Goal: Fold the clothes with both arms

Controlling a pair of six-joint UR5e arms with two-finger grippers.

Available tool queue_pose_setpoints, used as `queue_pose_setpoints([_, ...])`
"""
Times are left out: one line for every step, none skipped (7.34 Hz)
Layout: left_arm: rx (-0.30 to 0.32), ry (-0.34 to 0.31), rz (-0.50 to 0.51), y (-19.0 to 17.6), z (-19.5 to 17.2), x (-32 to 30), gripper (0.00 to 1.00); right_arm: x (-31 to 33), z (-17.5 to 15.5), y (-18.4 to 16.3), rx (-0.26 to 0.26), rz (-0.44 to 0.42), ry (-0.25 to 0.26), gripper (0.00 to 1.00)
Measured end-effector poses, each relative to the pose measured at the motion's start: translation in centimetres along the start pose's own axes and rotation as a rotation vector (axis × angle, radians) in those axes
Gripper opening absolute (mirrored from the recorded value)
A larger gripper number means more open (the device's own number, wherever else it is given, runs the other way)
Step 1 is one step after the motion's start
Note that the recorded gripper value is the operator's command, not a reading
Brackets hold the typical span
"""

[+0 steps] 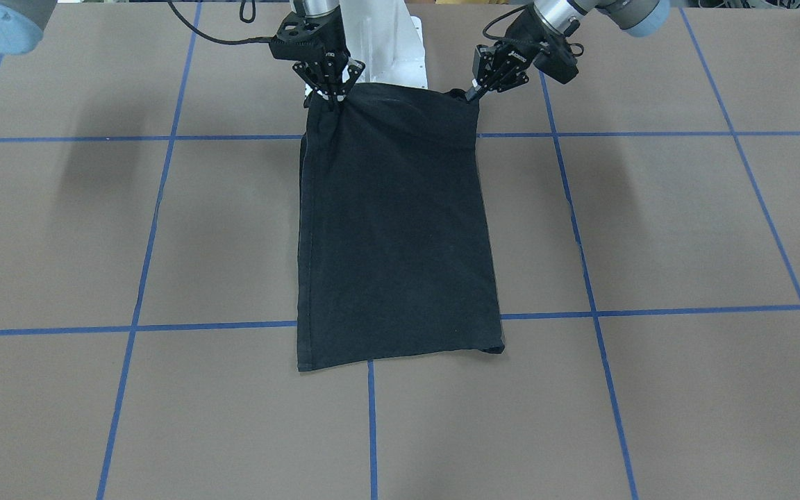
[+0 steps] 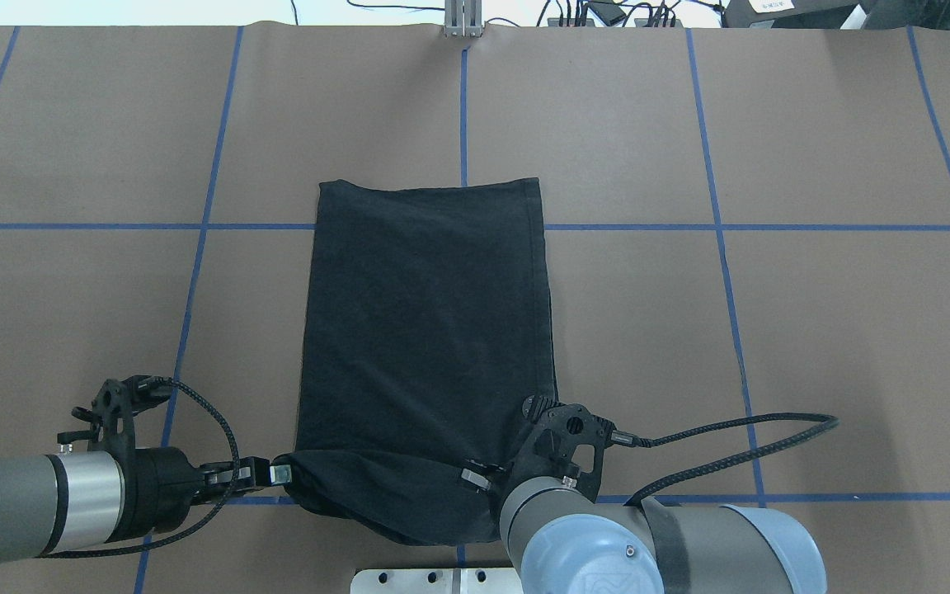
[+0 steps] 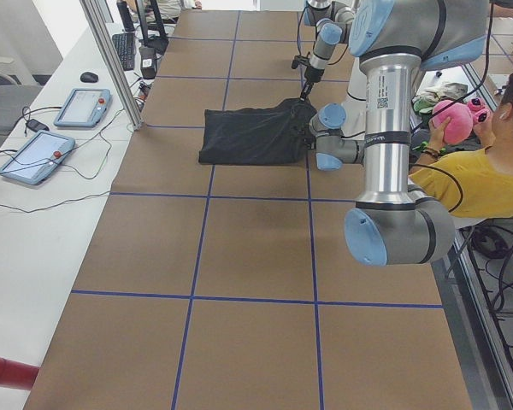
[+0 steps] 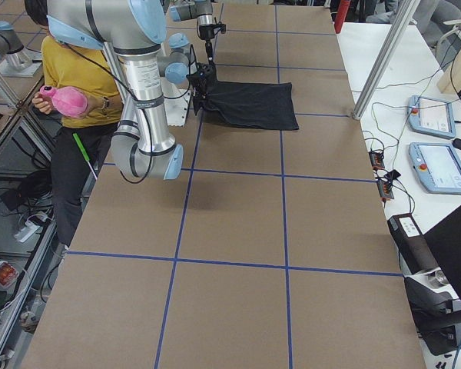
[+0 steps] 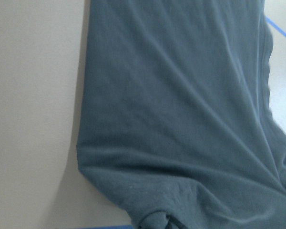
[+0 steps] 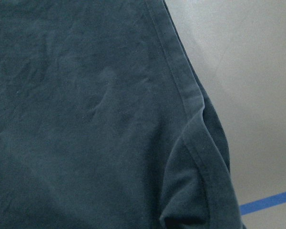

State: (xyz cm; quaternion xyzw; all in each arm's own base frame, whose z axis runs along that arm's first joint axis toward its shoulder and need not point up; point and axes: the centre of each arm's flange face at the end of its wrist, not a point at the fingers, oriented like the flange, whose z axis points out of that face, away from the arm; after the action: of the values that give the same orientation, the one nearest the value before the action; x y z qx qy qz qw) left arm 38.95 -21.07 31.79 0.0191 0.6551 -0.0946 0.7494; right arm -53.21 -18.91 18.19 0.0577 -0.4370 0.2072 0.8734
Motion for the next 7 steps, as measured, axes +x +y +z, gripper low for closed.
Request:
queue_pose_setpoints([-0.029, 0.000, 0.001, 0.1, -0.2, 0.4, 0.00, 0.0, -0.2, -0.7, 0.009, 0.001, 0.002, 0.00])
queue_pose_setpoints([-0.045, -0.012, 0.004, -0.2, -0.3, 0.6, 0.00, -0.2, -0.2, -1.6, 0.021, 0.008, 0.003, 0.00])
queue_pose_setpoints([-0.045, -0.019, 0.020, -1.0, -0.4, 1.0, 0.00, -0.3, -0.2, -2.6, 0.033, 0.018, 0.002, 0.00])
queue_pose_setpoints([-0.033, -0.013, 0.045, -2.3, -0.8, 1.6, 0.00, -0.5, -0.3, -3.5, 0.045, 0.028, -0.001, 0.00])
queue_pose_setpoints([-0.018, -0.012, 0.062, -3.8, -1.3, 2.1, 0.00, -0.7, -0.4, -4.4, 0.057, 0.038, -0.005, 0.00])
queue_pose_setpoints([-0.001, -0.019, 0.077, -5.5, -1.6, 2.9, 0.00, -0.9, -0.5, -5.4, 0.071, 0.049, -0.007, 0.00])
queue_pose_setpoints([0.022, -0.035, 0.094, -7.2, -1.4, 4.6, 0.00, -0.9, -0.5, -6.6, 0.088, 0.061, -0.008, 0.00])
